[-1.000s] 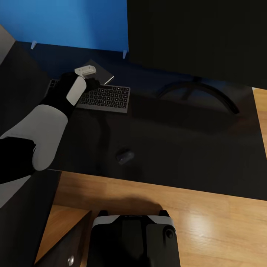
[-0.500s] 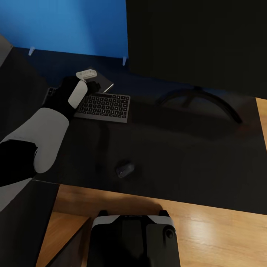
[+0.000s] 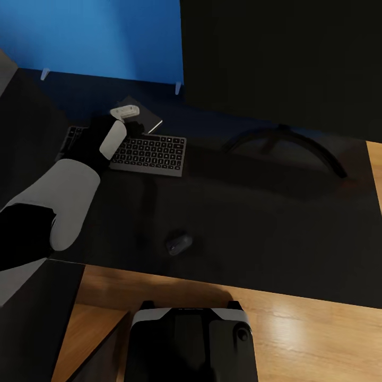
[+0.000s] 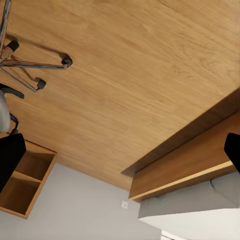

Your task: In the bedroom, organize the workspace by keeping the computer under the desk, ensuring the monitor is on the desk, placing the keyboard on the desk next to the monitor, placing the mouse on the desk next to the keyboard, moving the folder from the swivel chair onto the desk next to the mouse, stacking the notebook on top of the folder with the pen on top of the notebook, and positioning the swivel chair next to the desk.

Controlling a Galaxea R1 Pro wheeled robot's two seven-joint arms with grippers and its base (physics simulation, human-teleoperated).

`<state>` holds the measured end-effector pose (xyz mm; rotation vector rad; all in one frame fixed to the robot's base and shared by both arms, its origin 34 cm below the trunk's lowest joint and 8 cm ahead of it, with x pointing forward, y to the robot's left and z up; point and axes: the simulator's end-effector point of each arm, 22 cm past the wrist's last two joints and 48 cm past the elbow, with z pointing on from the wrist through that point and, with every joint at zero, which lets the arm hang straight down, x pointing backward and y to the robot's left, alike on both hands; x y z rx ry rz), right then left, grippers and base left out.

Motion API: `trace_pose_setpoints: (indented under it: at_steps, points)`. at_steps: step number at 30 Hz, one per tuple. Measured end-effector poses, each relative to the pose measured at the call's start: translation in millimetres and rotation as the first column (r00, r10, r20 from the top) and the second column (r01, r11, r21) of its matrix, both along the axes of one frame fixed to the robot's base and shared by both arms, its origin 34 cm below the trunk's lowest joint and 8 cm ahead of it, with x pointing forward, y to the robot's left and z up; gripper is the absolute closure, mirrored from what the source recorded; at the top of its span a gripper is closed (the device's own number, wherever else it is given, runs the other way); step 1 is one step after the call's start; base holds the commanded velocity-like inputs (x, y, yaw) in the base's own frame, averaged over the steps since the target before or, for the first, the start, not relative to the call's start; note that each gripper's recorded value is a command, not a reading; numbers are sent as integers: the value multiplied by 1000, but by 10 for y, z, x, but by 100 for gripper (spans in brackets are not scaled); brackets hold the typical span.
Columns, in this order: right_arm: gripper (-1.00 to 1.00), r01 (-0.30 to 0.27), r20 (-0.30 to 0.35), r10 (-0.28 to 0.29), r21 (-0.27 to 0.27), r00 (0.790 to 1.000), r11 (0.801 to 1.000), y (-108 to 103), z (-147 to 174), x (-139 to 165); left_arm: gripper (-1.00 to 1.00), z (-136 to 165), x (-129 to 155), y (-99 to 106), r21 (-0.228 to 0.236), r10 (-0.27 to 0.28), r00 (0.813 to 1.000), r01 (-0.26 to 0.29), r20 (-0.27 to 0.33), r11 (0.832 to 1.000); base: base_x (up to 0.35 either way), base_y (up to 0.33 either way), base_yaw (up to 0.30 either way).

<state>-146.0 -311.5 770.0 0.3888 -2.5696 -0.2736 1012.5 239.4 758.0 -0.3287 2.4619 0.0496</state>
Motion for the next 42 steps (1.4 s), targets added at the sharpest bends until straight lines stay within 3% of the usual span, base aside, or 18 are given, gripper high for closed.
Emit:
trace_pose_setpoints:
  at_steps: [3, 42]
  points:
    - [-100, 0, 1, 0, 0, 1000, 1000, 0, -2, -1, -100, -25, -35, 11, 17, -9, 1000, 9, -5, 1000, 0, 0, 0]
    - [-100, 1, 0, -1, -1, 1000, 1000, -1, -1, 0, -100, -82, -69, 29, 7, -1, 1000, 1, -13, 1000, -90, 0, 0]
